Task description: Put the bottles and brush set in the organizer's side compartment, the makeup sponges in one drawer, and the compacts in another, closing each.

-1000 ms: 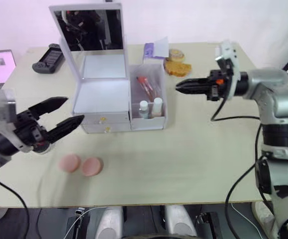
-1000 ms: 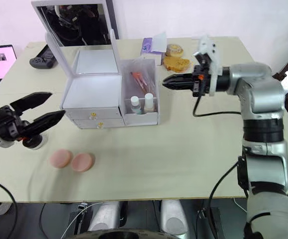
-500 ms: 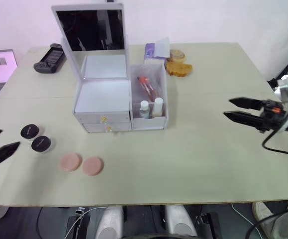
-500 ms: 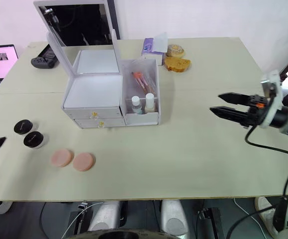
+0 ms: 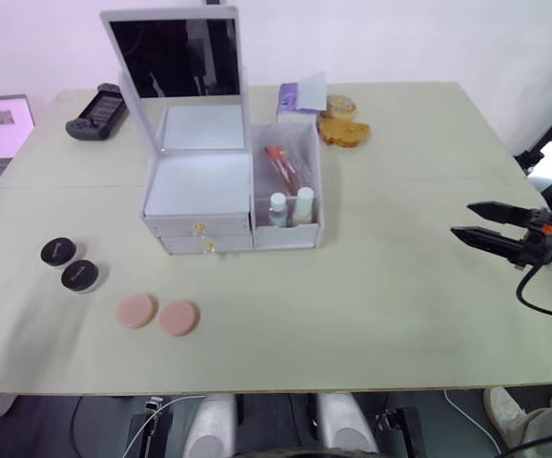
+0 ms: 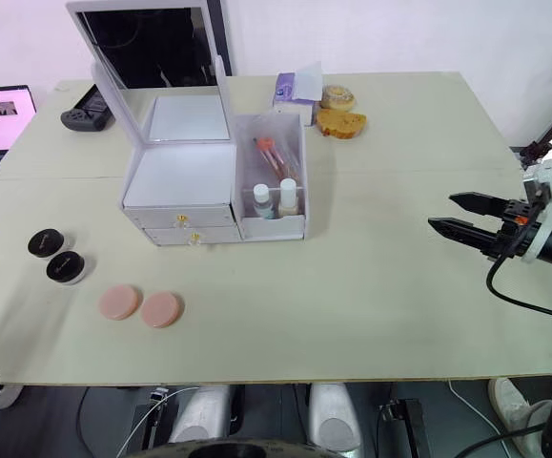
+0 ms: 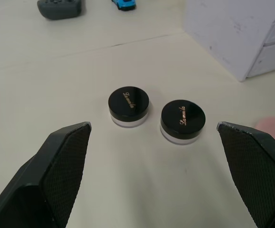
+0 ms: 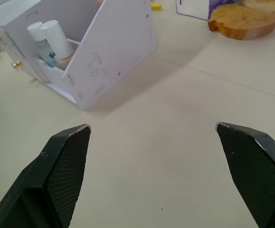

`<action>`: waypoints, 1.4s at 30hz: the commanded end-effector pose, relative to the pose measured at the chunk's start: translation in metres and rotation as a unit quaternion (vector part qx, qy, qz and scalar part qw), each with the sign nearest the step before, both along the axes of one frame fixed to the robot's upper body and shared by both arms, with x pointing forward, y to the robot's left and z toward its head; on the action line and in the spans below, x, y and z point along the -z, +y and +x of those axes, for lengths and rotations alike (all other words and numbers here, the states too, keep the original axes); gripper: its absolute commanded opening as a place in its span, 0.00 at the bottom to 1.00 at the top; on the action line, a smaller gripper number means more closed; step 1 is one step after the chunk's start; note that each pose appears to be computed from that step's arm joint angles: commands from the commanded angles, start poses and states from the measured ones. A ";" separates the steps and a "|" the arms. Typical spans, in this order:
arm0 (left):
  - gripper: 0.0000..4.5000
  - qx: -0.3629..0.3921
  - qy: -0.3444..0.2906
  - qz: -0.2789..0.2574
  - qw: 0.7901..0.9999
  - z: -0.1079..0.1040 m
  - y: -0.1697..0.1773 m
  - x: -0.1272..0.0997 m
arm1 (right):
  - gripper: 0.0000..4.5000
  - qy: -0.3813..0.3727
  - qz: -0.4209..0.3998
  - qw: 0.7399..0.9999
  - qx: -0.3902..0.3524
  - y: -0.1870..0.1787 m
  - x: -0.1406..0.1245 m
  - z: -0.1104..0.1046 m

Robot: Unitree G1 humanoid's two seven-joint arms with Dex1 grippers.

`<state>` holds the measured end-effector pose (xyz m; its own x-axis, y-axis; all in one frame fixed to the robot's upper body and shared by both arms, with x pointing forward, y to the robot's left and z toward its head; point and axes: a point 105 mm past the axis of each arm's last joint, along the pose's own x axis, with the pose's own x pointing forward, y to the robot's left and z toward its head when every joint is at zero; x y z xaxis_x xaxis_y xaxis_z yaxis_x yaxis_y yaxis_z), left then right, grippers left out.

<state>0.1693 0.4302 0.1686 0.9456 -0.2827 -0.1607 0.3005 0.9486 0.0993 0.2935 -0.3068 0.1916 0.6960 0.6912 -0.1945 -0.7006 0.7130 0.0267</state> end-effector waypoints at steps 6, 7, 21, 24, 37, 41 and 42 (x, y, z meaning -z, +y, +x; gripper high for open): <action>1.00 0.024 -0.012 -0.026 0.999 -0.005 -0.016 -0.012 | 0.99 -0.009 -0.003 0.994 -0.106 0.050 -0.026 -0.005; 1.00 0.033 -0.012 -0.027 0.999 -0.007 -0.023 -0.013 | 0.99 -0.010 -0.007 0.989 -0.145 0.068 -0.032 -0.008; 1.00 0.115 -0.040 -0.043 0.992 -0.010 -0.151 -0.018 | 0.99 -0.054 -0.024 0.935 -0.349 0.189 -0.069 -0.024; 1.00 0.113 -0.058 -0.076 0.989 -0.001 -0.197 -0.017 | 0.99 -0.076 -0.044 0.936 -0.341 0.203 -0.066 -0.025; 1.00 -0.038 -0.031 -0.096 0.994 0.046 -0.270 0.010 | 0.99 -0.062 -0.034 0.975 -0.208 0.187 -0.096 -0.022; 1.00 -0.027 0.001 -0.107 0.994 0.058 -0.274 0.022 | 0.99 -0.039 -0.037 0.980 -0.194 0.184 -0.099 -0.028; 1.00 -0.027 -0.001 -0.103 0.994 0.063 -0.274 0.025 | 0.99 -0.042 -0.042 0.980 -0.190 0.183 -0.099 -0.029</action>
